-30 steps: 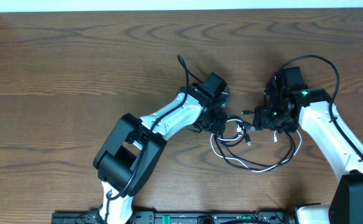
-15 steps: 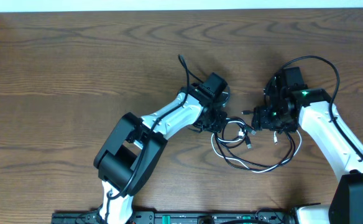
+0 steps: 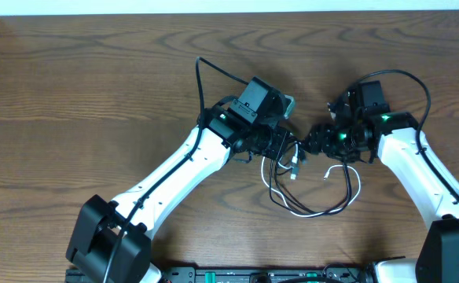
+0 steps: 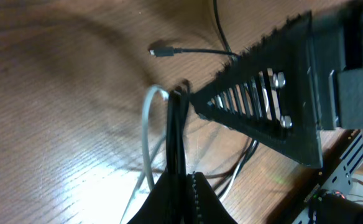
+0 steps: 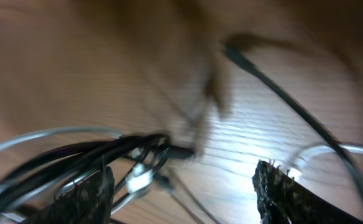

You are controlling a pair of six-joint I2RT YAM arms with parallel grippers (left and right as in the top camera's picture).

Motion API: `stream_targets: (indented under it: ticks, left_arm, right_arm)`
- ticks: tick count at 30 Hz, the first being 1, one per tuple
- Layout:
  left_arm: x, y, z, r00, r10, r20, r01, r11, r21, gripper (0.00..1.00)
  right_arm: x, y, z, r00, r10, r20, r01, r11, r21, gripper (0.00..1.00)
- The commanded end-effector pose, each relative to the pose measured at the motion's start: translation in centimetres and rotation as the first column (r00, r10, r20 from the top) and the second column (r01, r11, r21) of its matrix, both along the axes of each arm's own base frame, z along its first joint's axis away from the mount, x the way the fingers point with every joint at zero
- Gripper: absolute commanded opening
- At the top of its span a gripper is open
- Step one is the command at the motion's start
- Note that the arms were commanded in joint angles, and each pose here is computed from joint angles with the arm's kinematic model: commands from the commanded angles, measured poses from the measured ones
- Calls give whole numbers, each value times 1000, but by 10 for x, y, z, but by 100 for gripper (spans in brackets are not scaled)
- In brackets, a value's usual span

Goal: Untangle cables

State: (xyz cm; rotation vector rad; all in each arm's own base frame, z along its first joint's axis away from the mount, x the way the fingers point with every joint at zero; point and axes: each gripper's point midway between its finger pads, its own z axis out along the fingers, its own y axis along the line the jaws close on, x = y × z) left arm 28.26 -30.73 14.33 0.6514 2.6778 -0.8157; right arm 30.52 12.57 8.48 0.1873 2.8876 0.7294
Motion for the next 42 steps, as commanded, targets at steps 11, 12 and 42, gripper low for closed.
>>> stream_targets:
  ticks: [11, 12, 42]
  left_arm:
    - [-15, -11, 34, 998, -60, -8, 59, 991, -123, 8]
    - [-15, -11, 37, 998, -60, 0, 60, 990, -128, 7]
    - [-16, 82, 24, 986, 133, 97, -155, 949, 275, 49]
  right_arm:
    - [2, 40, 11, 993, 77, 84, -75, 997, -27, 57]
    - [2, 43, 11, 993, 84, 86, -82, 996, -27, 57]
    - [3, 3, -5, 996, -4, 94, 32, 954, -299, 64]
